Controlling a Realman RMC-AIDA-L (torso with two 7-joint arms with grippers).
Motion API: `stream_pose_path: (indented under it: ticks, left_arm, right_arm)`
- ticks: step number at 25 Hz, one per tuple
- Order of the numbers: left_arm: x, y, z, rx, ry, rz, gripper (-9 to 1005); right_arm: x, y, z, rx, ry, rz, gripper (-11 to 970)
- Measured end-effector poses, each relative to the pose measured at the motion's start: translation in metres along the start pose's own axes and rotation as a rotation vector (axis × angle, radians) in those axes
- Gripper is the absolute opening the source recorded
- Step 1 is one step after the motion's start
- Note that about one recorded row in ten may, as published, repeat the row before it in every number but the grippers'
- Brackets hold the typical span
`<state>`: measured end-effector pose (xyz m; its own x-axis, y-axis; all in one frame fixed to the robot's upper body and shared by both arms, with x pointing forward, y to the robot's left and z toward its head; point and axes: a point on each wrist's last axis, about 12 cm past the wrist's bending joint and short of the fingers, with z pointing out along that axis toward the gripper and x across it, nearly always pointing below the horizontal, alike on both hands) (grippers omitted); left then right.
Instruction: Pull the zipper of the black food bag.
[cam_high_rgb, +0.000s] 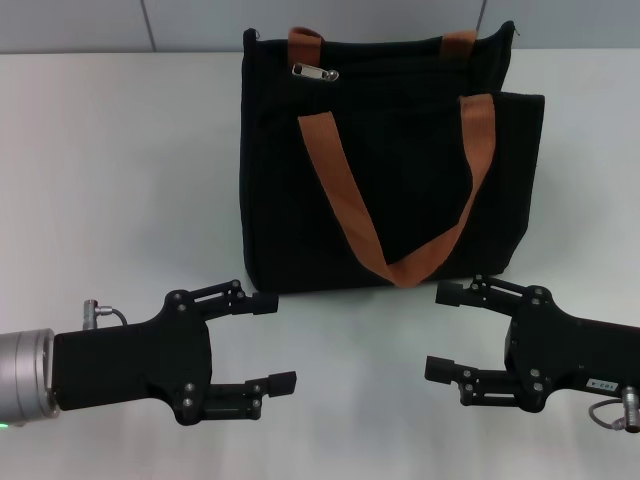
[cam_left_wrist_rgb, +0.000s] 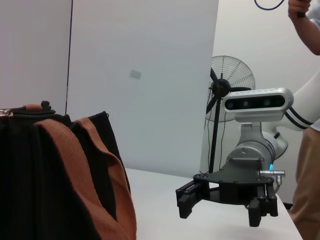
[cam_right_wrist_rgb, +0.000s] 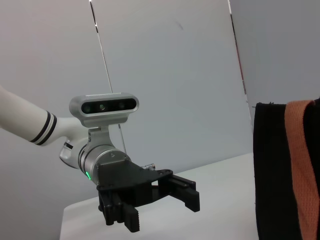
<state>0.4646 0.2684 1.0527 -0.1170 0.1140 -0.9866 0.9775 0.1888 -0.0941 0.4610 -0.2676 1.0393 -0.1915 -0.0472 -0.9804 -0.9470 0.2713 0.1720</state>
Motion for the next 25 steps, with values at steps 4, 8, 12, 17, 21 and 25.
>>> stream_pose_path:
  ticks: [4,8,12,17,21,25]
  left_arm:
    - [0.0,0.0,0.0,-0.002,-0.002,-0.003,813]
    - [0.001,0.0,0.0,-0.003,-0.001,-0.004,808]
    - [0.0,0.0,0.0,-0.004,-0.004,-0.004,802]
    - [-0.001,0.001,0.001,-0.019,-0.022,0.002,795]
    - [-0.004,0.004,0.0,-0.065,-0.069,-0.004,790]
    - [-0.012,0.017,-0.006,-0.202,-0.176,-0.038,784]
  right_arm:
    - [0.0,0.0,0.001,0.0,-0.002,0.001,840]
    - [0.0,0.0,0.001,-0.002,-0.004,0.002,840]
    - [0.001,0.001,0.003,-0.005,-0.009,0.006,840]
    - [0.001,0.002,0.002,-0.003,-0.011,0.009,840]
    - [0.002,0.003,0.003,-0.002,-0.017,0.014,840]
    - [0.001,0.003,0.005,-0.006,-0.023,0.017,840]
